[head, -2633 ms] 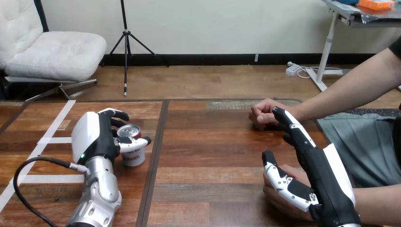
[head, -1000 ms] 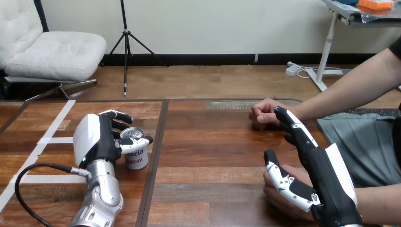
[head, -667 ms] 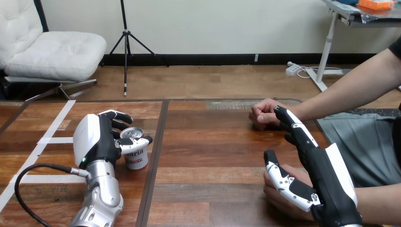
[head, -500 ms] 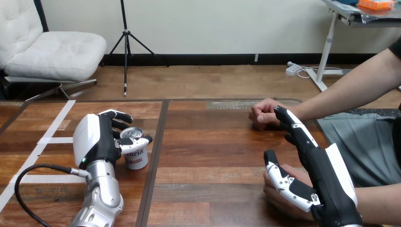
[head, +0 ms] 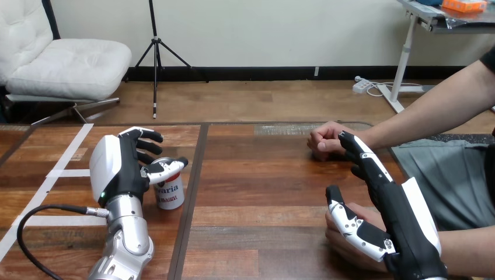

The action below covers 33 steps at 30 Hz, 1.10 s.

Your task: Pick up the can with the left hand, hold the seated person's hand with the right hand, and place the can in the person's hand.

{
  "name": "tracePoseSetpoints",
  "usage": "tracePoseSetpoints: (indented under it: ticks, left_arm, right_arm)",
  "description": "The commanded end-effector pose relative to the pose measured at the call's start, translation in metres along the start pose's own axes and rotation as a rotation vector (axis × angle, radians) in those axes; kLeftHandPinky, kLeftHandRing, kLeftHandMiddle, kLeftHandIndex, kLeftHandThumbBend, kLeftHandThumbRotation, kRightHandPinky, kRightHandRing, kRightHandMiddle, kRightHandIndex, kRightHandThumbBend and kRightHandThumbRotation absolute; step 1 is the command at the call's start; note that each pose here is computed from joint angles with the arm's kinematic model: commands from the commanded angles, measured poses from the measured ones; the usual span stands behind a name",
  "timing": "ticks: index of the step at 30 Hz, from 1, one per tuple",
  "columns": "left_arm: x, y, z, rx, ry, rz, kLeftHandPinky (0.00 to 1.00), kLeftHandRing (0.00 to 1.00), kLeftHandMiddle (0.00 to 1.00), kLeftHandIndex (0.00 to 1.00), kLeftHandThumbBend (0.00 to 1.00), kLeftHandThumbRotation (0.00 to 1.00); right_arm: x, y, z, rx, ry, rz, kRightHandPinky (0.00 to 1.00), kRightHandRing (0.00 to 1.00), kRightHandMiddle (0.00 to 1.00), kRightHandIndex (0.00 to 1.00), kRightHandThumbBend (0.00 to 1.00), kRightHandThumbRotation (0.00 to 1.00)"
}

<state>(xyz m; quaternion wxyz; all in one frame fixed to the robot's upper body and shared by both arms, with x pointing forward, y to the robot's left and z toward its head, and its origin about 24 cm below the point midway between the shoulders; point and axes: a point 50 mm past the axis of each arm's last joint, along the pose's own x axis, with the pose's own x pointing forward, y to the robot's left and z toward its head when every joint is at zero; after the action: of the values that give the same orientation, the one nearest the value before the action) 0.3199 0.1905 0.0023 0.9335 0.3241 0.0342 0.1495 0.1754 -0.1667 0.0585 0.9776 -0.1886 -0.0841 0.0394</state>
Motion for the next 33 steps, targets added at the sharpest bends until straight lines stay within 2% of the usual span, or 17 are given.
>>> tracePoseSetpoints:
  ticks: [1, 23, 31, 33]
  left_arm:
    - [0.007, 0.003, 0.016, -0.075, -0.048, 0.034, 0.45, 0.5, 0.54, 0.56, 0.73, 0.0]
    - [0.007, 0.004, 0.025, -0.166, -0.099, 0.031, 0.43, 0.49, 0.53, 0.53, 0.71, 0.0]
    - [0.008, 0.004, 0.028, -0.157, -0.102, 0.01, 0.43, 0.48, 0.53, 0.53, 0.73, 0.0]
    - [0.008, 0.004, 0.028, -0.129, -0.108, -0.007, 0.44, 0.5, 0.54, 0.55, 0.74, 0.0]
  right_arm:
    - [0.008, -0.006, 0.019, -0.013, -0.106, -0.031, 0.94, 0.95, 0.94, 0.93, 0.14, 0.11]
    - [0.011, -0.004, 0.018, -0.004, -0.103, -0.029, 0.94, 0.96, 0.95, 0.93, 0.14, 0.11]
    - [0.011, -0.003, 0.019, 0.003, -0.112, -0.028, 0.95, 0.96, 0.95, 0.93, 0.15, 0.11]
    - [0.012, -0.003, 0.019, 0.001, -0.114, -0.028, 0.96, 0.97, 0.95, 0.93, 0.15, 0.11]
